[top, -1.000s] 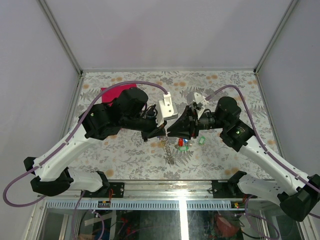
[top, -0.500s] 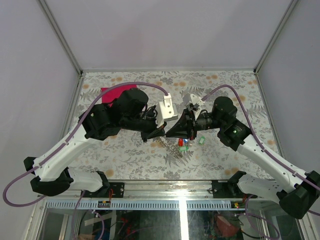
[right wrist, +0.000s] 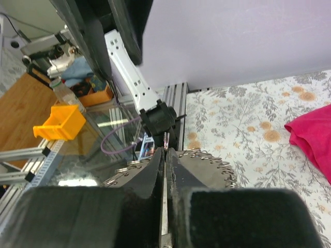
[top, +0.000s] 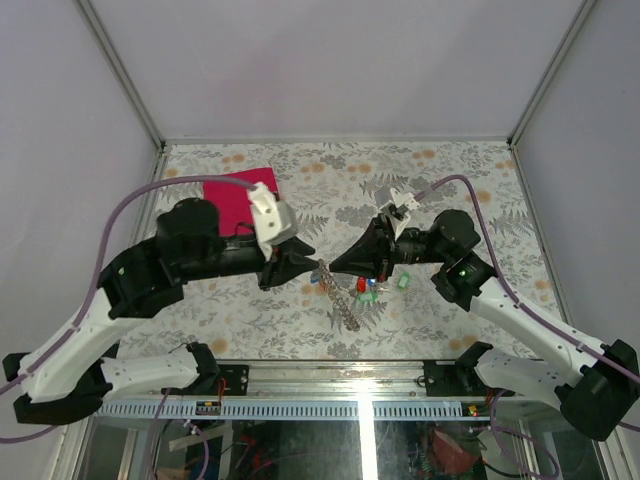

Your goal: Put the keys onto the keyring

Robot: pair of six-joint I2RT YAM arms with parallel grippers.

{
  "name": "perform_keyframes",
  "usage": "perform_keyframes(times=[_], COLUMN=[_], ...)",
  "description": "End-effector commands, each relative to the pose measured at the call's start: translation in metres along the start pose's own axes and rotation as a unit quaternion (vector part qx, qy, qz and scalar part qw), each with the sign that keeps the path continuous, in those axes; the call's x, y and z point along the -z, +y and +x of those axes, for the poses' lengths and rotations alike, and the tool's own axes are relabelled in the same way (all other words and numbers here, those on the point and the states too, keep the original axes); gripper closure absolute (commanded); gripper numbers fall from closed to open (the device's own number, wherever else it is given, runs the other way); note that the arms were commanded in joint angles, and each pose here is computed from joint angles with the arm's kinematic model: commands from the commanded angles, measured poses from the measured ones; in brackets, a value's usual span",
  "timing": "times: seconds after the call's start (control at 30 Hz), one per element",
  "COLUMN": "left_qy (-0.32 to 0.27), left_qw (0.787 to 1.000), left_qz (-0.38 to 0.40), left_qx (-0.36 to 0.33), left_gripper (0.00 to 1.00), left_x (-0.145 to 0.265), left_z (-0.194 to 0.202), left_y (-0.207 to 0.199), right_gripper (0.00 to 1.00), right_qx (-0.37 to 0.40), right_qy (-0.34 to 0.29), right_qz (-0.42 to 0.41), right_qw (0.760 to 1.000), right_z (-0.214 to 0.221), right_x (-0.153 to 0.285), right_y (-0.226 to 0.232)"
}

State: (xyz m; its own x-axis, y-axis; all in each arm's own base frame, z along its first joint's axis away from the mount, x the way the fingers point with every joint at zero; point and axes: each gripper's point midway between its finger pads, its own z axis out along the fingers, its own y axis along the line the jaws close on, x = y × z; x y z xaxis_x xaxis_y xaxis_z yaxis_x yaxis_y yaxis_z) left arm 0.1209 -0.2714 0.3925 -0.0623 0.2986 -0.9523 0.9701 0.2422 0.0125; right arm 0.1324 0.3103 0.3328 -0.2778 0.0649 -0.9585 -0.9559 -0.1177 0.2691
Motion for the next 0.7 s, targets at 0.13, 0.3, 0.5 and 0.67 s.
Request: perform_keyframes(times=[0.13,0.3,0.5,0.67], left_qy=[-0.238,-0.292,-0.32,-0.325], left_qw=[0.97,0.954,0.947,0.945], left_qz=[-0.032,-0.028,0.009,0.036], left_qx=[0.043,0.054,0.038,0.024], left_gripper=[0.73,0.72,0.73,0.75], left_x=[0.038,0.048,0.052,0.052], left_z=[-0.069,-0.079,-0.094,-0.102], left_y=[-0.004,-0.007,-0.019,-0.029], right_gripper=[1.0,1.0,1.0,1.0], right_qx=[0.074,0.079,0.1,0.141], right_qy=[-0.174,-0.23,-0.265,-0.264], right_qz=[-0.026,-0.034,-0.055,-0.059], right_qw=[0.982,0.969,0.957,0.952], right_z=[-0.087,-0.111,-0.131,-0.144], right_x=[0.009,0.016,0.022,0.021], right_y=[0.04,0.052,0.068,0.075])
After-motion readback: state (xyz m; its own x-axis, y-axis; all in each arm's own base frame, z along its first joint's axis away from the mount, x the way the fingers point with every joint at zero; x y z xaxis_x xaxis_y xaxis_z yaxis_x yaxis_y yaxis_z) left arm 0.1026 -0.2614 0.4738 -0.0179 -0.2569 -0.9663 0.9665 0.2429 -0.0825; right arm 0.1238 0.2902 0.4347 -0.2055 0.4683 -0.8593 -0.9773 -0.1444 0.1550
